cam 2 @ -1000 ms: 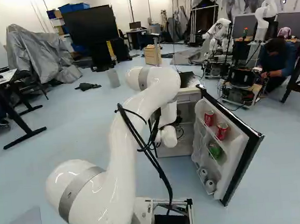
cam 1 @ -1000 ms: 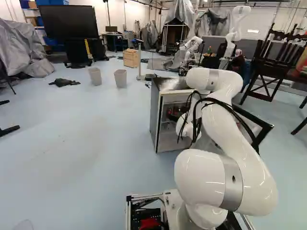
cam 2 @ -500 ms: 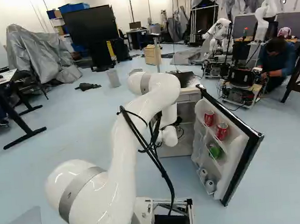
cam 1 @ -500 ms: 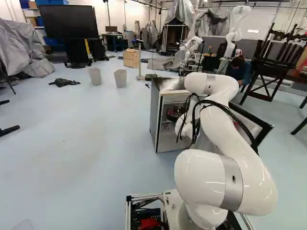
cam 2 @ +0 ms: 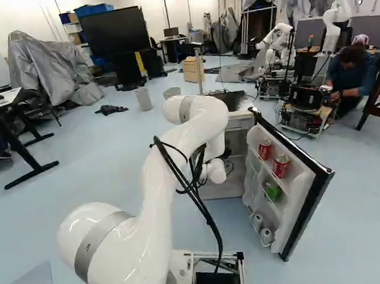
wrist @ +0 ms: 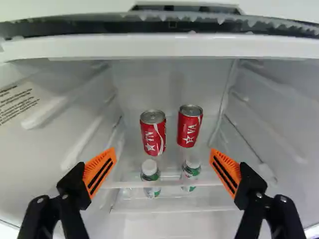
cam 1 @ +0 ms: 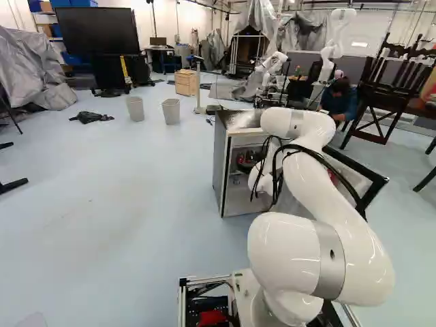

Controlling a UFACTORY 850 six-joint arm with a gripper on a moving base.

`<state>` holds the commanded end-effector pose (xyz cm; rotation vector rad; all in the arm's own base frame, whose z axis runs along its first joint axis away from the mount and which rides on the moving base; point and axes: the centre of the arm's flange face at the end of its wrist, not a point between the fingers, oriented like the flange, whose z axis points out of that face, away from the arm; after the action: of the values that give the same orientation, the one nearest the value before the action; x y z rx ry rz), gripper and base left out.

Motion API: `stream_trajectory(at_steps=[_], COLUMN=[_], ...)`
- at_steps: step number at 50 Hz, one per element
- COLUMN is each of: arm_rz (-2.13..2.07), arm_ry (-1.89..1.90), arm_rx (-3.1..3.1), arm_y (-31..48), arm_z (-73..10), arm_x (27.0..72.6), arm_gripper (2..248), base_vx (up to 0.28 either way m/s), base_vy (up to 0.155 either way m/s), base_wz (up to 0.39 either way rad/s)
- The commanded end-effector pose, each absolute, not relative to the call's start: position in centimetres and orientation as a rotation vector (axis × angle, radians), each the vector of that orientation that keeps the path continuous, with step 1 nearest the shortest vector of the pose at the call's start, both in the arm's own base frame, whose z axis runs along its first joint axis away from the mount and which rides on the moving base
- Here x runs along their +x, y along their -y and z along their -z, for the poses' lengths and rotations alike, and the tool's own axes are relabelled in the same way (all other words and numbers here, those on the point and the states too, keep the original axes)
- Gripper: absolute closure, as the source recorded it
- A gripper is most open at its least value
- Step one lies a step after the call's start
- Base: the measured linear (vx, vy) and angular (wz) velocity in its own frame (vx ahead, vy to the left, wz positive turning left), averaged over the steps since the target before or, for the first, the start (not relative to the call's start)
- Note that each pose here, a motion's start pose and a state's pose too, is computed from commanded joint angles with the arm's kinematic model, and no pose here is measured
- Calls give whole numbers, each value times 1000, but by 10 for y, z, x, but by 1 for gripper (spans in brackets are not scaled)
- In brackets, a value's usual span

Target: Grab a drink from the fridge

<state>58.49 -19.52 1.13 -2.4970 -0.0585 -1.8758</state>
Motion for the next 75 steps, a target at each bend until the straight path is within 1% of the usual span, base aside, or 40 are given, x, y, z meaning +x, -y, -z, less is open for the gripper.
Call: stream_trajectory(at_steps=[75], arm_rz=[1871], arm_ry=[44], arm_rx=[-2593], arm_y=[232], arm_z=[31], arm_x=[648], arm_gripper=[3], base_vx=[0], base_vy=[0], base_wz=[0])
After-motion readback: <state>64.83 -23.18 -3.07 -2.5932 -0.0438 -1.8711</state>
